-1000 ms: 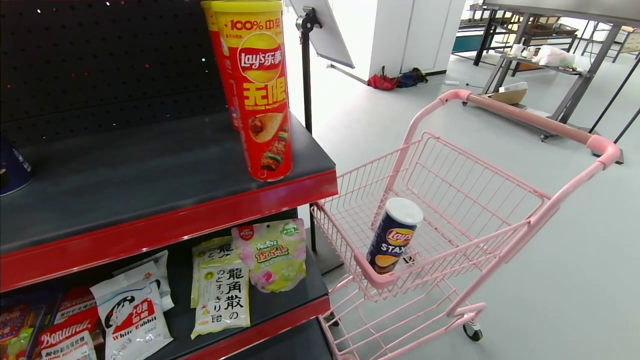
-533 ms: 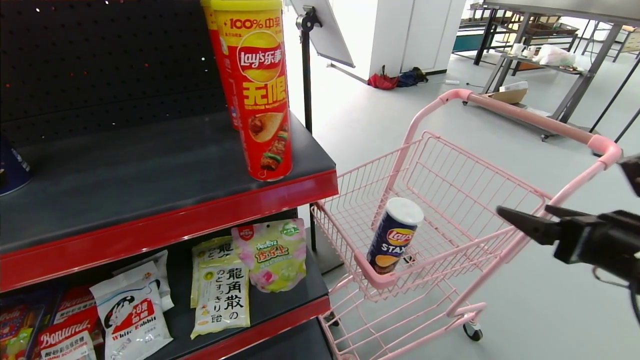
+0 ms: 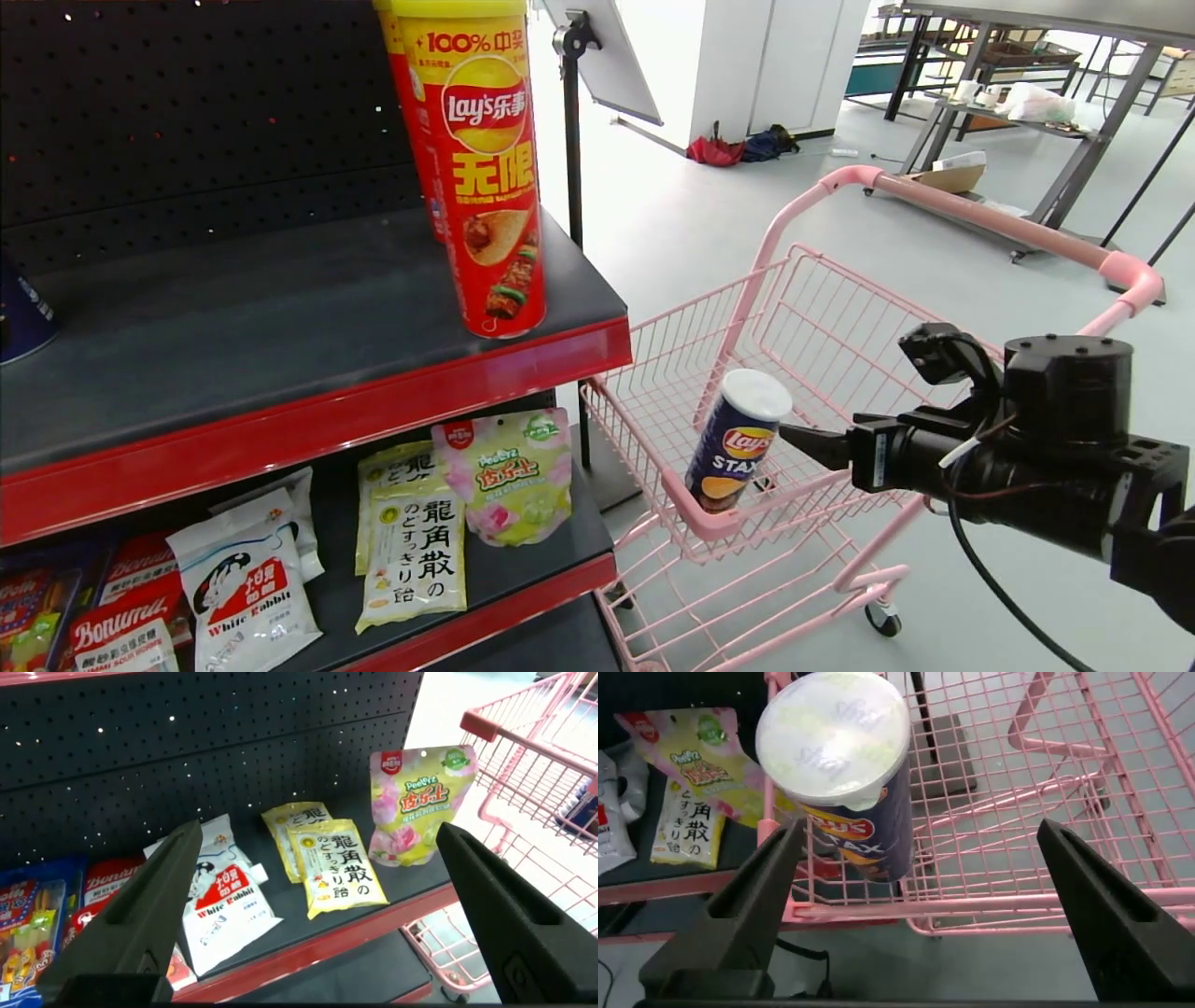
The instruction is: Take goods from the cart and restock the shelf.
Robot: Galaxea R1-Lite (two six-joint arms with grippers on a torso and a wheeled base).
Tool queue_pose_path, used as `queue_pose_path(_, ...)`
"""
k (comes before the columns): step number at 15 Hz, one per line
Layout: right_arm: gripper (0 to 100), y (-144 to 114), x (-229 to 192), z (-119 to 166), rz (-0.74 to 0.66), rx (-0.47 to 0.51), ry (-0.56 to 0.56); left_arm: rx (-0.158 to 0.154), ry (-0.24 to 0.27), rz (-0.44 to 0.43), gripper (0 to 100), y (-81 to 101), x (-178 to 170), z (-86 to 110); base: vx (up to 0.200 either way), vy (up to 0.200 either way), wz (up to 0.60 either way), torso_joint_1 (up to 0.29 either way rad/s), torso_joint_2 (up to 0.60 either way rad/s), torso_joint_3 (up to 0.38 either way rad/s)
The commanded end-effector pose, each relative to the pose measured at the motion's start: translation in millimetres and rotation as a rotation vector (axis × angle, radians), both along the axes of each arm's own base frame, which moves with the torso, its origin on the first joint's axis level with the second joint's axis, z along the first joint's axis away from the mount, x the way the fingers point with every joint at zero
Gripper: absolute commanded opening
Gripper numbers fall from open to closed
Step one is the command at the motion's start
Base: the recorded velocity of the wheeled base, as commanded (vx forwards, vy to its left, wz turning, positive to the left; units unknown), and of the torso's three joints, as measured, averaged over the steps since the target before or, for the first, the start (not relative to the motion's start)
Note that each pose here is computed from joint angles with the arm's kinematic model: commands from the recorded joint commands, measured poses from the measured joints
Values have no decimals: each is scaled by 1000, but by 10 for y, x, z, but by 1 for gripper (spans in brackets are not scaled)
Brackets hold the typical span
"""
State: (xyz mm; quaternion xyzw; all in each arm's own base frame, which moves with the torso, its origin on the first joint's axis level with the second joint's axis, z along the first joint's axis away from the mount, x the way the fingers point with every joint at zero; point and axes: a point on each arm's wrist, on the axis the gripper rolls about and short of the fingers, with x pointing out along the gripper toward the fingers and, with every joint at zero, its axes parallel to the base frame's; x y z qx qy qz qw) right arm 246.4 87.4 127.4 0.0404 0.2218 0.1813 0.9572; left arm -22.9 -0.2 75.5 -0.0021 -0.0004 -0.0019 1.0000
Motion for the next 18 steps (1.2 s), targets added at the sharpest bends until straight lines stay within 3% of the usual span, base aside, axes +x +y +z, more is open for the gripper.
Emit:
queue_pose_path(1,100,77,120,-97,14,-13,27,0,1,1,100,0,1,-1,0,0,0,0,0,0)
queue_pose_path(9,100,303,202,-101,78,1,22,0,1,1,100,0,1,-1,0,0,0,0,0,0)
queue_pose_path(18,100,488,504,-333,81,13,39,0,1,1,100,0,1,-1,0,0,0,0,0,0)
